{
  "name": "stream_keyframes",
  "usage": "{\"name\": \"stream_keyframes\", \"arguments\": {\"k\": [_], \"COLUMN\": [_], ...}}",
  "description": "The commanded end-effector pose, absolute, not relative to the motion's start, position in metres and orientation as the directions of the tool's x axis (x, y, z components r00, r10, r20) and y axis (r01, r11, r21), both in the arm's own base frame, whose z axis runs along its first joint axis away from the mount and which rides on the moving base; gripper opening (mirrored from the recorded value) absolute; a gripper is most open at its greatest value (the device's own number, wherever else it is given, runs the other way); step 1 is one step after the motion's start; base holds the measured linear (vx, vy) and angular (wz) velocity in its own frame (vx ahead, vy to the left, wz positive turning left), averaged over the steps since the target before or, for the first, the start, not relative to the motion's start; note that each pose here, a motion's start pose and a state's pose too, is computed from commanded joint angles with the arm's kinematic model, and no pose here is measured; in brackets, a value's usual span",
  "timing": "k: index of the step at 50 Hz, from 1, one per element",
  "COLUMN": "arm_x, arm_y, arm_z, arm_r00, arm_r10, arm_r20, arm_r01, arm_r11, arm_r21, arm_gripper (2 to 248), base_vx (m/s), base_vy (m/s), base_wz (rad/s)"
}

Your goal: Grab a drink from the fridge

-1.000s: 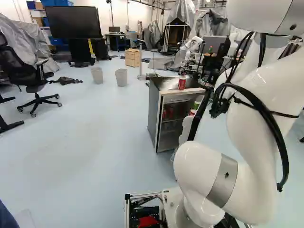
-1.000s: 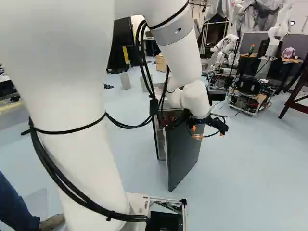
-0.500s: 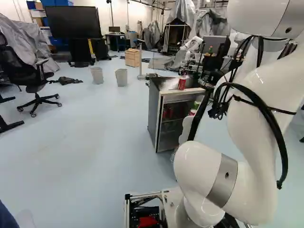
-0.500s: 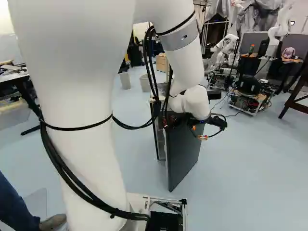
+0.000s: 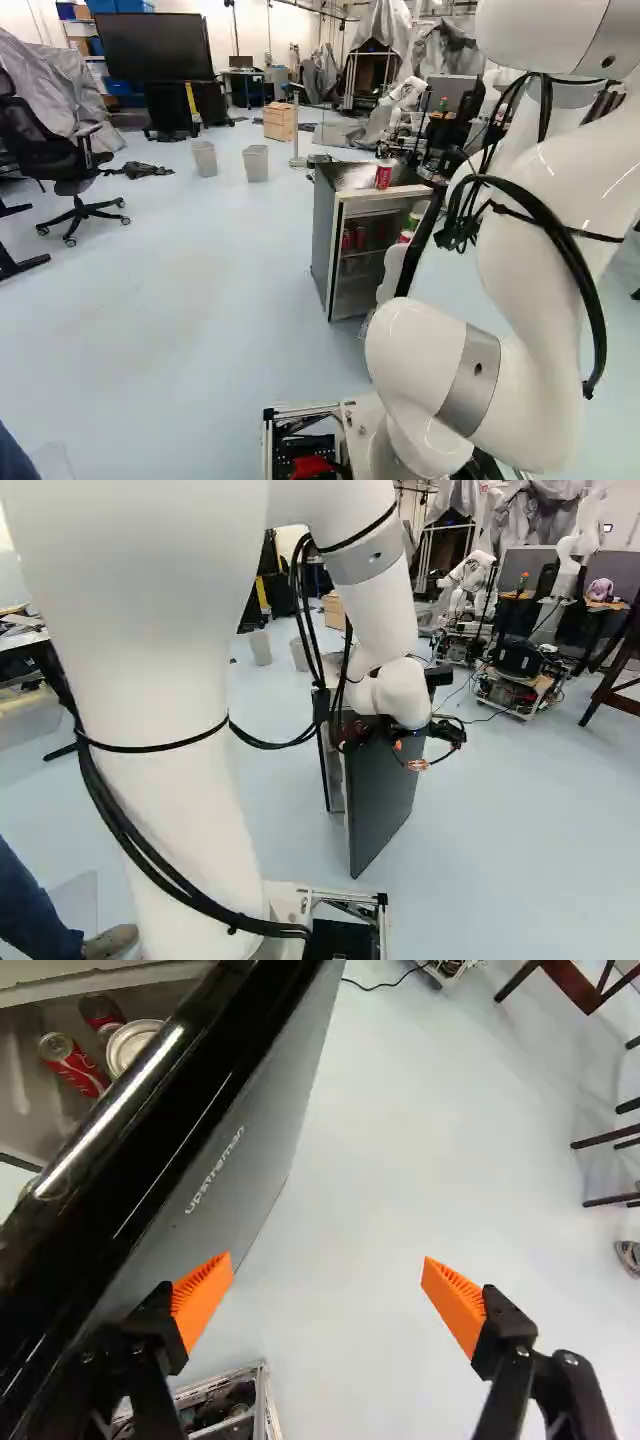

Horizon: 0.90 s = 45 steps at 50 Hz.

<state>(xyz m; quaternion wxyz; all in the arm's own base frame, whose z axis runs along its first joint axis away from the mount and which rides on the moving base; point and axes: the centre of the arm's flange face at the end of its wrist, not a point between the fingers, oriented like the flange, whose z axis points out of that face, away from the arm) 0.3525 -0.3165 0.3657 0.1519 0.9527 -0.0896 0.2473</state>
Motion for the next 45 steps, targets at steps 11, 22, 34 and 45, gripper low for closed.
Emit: {"name": "stream_keyframes", "arguments": {"k": [11, 22, 34, 45], "arm_x": [0.352, 0.352, 0.355, 0.362], "arm_y": [-0.308, -0.299, -0.291, -0.284], "arm_z": [0.366, 0.366, 0.366, 0.366], "arm_r00": [0.864, 0.866, 0.867, 0.868], "arm_r10": [-0.086, -0.074, -0.058, -0.041], "arm_r20": [0.497, 0.495, 0.494, 0.494], "arm_r01": [-0.233, -0.220, -0.202, -0.183], "arm_r11": [-0.941, -0.945, -0.949, -0.953], "arm_r21": [0.244, 0.243, 0.242, 0.242], "arm_gripper": [247, 247, 247, 247], "base_vx": [0.000, 0.000, 0.000, 0.000], "base_vy": [0.000, 0.000, 0.000, 0.000], "base_wz": [0.000, 0.000, 0.000, 0.000]}}
